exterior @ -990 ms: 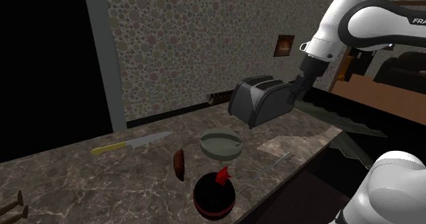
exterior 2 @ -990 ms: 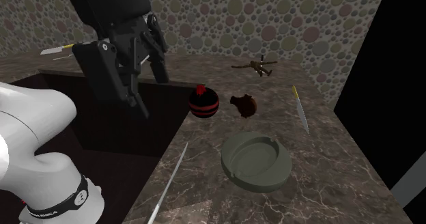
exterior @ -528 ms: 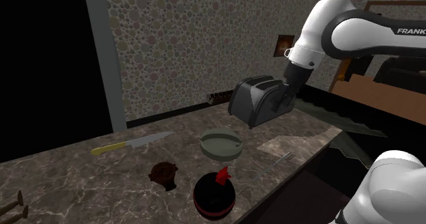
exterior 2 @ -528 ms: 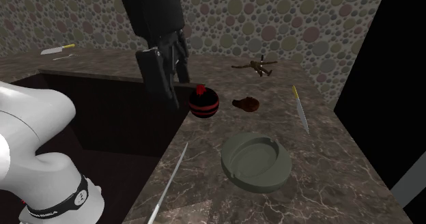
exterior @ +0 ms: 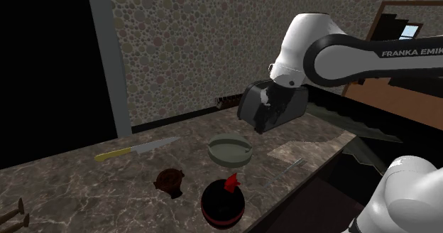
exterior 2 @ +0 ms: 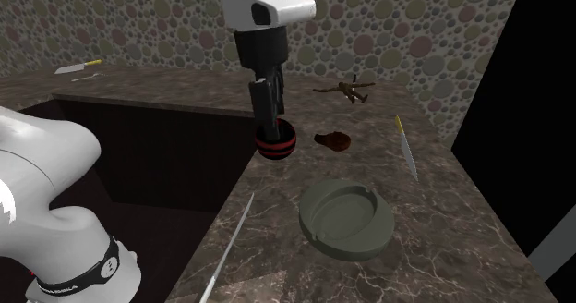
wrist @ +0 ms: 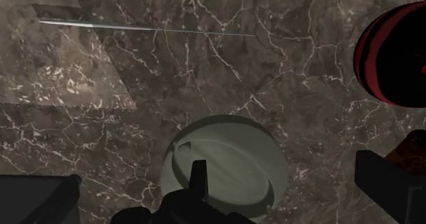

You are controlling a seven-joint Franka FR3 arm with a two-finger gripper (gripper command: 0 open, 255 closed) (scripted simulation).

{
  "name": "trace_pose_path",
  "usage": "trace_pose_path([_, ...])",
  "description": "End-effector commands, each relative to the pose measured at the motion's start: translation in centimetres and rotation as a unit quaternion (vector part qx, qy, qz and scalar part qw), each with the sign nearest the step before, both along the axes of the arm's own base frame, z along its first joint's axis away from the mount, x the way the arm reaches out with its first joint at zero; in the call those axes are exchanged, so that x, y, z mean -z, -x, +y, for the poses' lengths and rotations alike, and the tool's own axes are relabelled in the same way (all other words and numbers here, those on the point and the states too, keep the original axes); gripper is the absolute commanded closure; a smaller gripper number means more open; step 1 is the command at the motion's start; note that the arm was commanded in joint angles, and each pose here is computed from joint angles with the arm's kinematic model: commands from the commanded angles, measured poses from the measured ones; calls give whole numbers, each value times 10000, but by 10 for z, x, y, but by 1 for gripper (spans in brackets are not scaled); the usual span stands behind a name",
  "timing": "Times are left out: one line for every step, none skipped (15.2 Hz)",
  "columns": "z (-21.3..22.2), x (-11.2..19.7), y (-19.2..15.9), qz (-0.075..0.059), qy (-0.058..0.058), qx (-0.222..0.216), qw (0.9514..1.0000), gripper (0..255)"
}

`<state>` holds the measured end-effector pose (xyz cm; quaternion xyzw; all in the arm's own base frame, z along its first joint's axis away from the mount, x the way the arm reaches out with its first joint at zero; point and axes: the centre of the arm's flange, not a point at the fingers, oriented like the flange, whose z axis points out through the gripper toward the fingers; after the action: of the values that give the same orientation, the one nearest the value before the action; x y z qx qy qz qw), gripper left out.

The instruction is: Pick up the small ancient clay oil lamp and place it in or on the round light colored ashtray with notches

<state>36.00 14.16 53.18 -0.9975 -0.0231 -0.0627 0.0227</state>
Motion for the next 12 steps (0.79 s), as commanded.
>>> trace_pose_path([26,11,-4,-2,44,-5,10000,0])
trace_pose_path([38,16,-7,-1,68,-8,10000,0])
trace_pose_path([50,22,-11,1,92,-12,10000,0])
trace_pose_path([62,27,-15,2,116,-15,9999,0])
trace_pose_path([74,33,-18,3,140,-18,9999,0])
trace_pose_path([86,38,-22,5,164,-22,9999,0])
trace_pose_path([99,44,-25,6,188,-25,9998,0])
trace_pose_path([111,50,-29,8,212,-29,9998,0])
trace_pose_path([123,56,-33,9,237,-32,9997,0])
trace_pose_path([135,62,-36,10,261,-36,9997,0])
trace_pose_path([146,68,-40,12,285,-39,9996,0])
trace_pose_path([158,74,-43,13,309,-43,9995,0])
